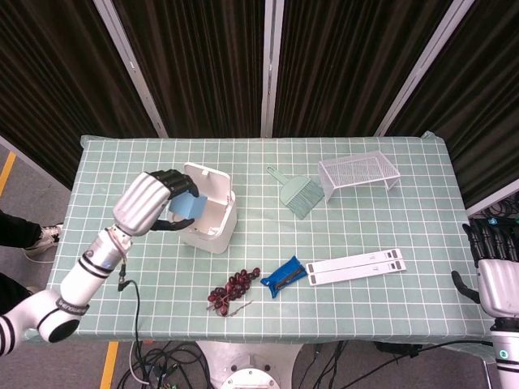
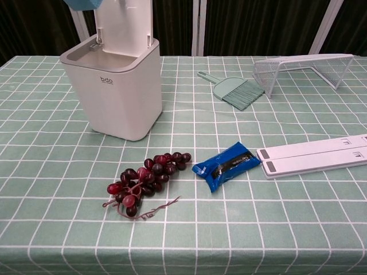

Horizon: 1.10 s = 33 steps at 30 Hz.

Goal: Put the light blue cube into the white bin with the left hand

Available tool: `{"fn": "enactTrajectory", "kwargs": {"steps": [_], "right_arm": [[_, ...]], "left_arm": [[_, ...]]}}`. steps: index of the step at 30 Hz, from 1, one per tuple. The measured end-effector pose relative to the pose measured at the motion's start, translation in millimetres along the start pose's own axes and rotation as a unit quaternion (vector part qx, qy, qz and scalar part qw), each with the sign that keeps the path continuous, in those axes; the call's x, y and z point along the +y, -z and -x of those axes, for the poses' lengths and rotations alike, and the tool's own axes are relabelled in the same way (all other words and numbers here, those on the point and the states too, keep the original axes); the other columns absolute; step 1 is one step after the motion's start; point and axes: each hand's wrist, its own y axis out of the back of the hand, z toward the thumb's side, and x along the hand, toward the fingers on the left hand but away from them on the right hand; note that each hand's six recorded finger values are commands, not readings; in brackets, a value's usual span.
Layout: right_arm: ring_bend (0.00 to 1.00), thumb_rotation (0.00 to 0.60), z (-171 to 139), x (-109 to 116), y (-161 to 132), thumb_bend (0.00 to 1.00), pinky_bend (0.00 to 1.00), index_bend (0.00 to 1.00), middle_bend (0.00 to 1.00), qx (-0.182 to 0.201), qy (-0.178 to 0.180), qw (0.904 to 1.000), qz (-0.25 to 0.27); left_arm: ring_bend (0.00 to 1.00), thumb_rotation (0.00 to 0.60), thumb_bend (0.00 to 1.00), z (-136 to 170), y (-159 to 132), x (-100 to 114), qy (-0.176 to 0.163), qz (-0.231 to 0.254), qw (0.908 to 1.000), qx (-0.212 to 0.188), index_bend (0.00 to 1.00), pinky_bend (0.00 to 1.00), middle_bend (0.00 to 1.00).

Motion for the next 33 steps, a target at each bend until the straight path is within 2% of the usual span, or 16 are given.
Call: {"fn": "enactTrajectory", "kwargs": {"steps": [5,8,15,22,28,33], "right_arm": [[0.00,0.600,1,-2,3,0.22,0.00,0.00,0.00,-0.003,-0.002,1.0000,0.002],[0.00,0.600,1,-1,3,0.22,0.00,0.00,0.00,-0.003,-0.001,1.0000,0.002],[0.00,0.600,3,-4,4,0.22,0.00,0.00,0.00,-0.007,-0.003,1.0000,0.003],[0.00,0.600,2,-3,6,0.22,0.00,0.00,0.00,-0.009,-0.001,1.0000,0.005],[0.00,0.600,1,-2,5,0.22,0.00,0.00,0.00,-0.005,0.000,1.0000,0.004],[0.00,0.600,0,-2,1,0.22,0.00,0.00,0.00,0.002,0.000,1.0000,0.002]], "left_arm": [[0.38,0.600,0.25,-14,6,-16,0.011,0.003,0.9999,0.008,0.50,0.58,0.44],[0.34,0.600,0.22,-17,9,-24,0.018,0.010,0.9997,0.014,0.42,0.54,0.39],[0.23,0.600,0.03,-24,0,-34,0.019,0.034,0.9992,0.008,0.20,0.45,0.24],[0.17,0.600,0.00,-21,2,-32,0.014,0.029,0.9994,0.010,0.16,0.37,0.20],[0.17,0.600,0.00,1,21,-13,-0.003,-0.008,0.9993,0.037,0.16,0.32,0.20],[0.17,0.600,0.00,53,51,1,-0.004,-0.051,0.9941,0.095,0.16,0.28,0.20]]}}
